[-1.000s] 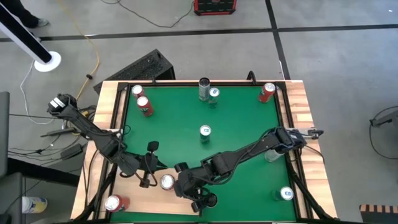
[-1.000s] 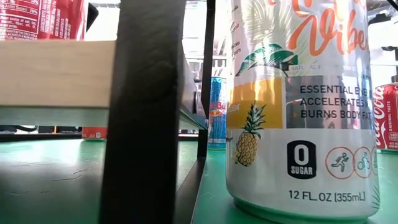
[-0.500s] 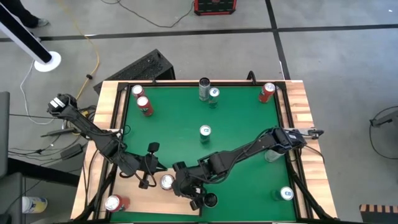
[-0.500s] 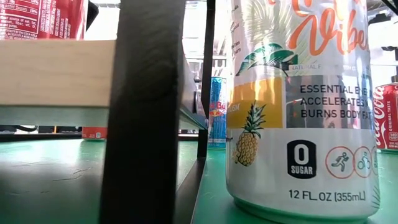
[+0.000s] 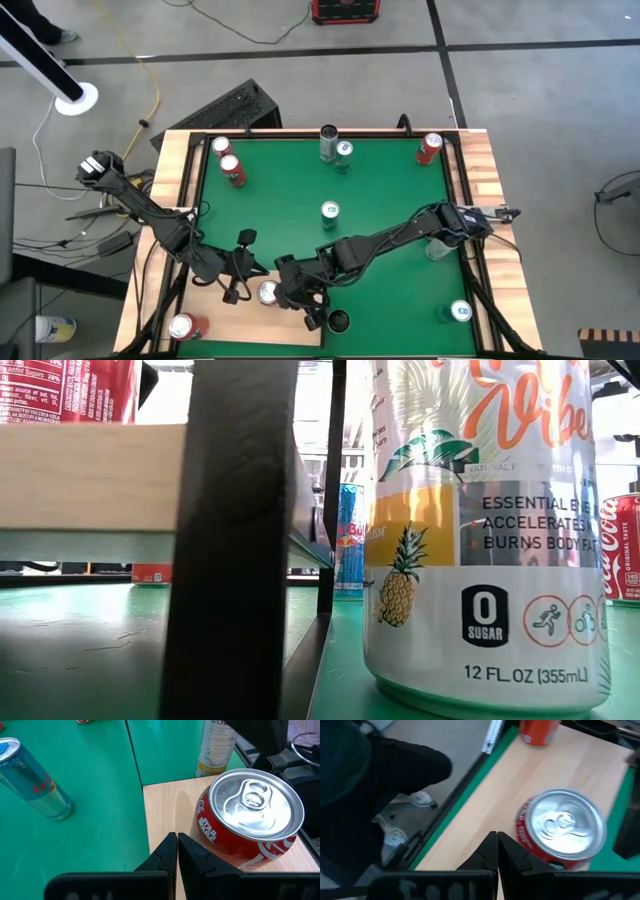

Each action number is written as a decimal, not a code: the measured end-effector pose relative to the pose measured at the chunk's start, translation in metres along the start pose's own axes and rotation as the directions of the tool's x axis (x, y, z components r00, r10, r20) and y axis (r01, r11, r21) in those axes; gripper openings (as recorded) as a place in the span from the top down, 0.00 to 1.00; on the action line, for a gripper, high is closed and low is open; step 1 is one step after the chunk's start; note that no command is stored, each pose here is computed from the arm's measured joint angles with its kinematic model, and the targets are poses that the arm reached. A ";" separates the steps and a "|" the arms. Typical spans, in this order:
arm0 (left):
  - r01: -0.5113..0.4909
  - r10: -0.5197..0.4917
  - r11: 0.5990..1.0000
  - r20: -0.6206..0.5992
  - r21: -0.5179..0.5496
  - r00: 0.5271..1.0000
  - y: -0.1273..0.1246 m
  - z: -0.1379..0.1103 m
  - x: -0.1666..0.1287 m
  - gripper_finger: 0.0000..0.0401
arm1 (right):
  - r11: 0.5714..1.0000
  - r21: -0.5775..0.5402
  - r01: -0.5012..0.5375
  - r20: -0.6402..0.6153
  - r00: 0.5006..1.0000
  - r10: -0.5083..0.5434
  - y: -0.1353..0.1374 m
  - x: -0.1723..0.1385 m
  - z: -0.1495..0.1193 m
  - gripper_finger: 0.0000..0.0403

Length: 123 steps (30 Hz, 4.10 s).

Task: Place canned beverage on shelf
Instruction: Put the bottom left red soda can on the shelf

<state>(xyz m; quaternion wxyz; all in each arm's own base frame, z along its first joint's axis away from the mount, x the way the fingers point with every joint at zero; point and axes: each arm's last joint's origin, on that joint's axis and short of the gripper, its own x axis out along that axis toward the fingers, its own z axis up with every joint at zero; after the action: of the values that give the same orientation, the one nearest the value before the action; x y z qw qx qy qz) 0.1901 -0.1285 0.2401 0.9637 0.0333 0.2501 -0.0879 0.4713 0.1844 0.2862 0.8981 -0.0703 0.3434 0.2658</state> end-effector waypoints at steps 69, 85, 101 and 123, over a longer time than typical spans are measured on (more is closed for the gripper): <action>0.147 -0.148 0.987 -0.016 -0.068 0.989 0.003 0.003 0.004 1.00 | 1.000 0.006 0.012 -0.021 1.000 -0.012 -0.019 0.009 -0.007 0.94; 0.141 -0.152 0.984 -0.097 -0.111 0.984 -0.001 -0.006 0.001 1.00 | 0.997 0.023 0.080 -0.036 0.996 -0.079 -0.035 0.006 -0.010 0.94; 0.146 -0.155 0.980 -0.063 -0.136 0.986 0.001 -0.002 -0.008 1.00 | 0.997 -0.020 -0.074 0.063 0.995 0.075 -0.010 0.022 -0.003 0.94; 0.177 -0.201 0.967 -0.122 -0.182 0.972 -0.015 -0.010 -0.016 1.00 | 1.000 0.029 0.003 0.056 0.998 -0.004 -0.037 0.020 -0.008 0.94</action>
<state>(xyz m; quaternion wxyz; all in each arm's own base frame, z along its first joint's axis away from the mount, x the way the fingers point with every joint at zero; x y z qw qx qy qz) 0.1690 -0.1393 0.2388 0.9303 -0.0672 0.3253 -0.1555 0.4989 0.1595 0.2650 0.9086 -0.0506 0.3219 0.2612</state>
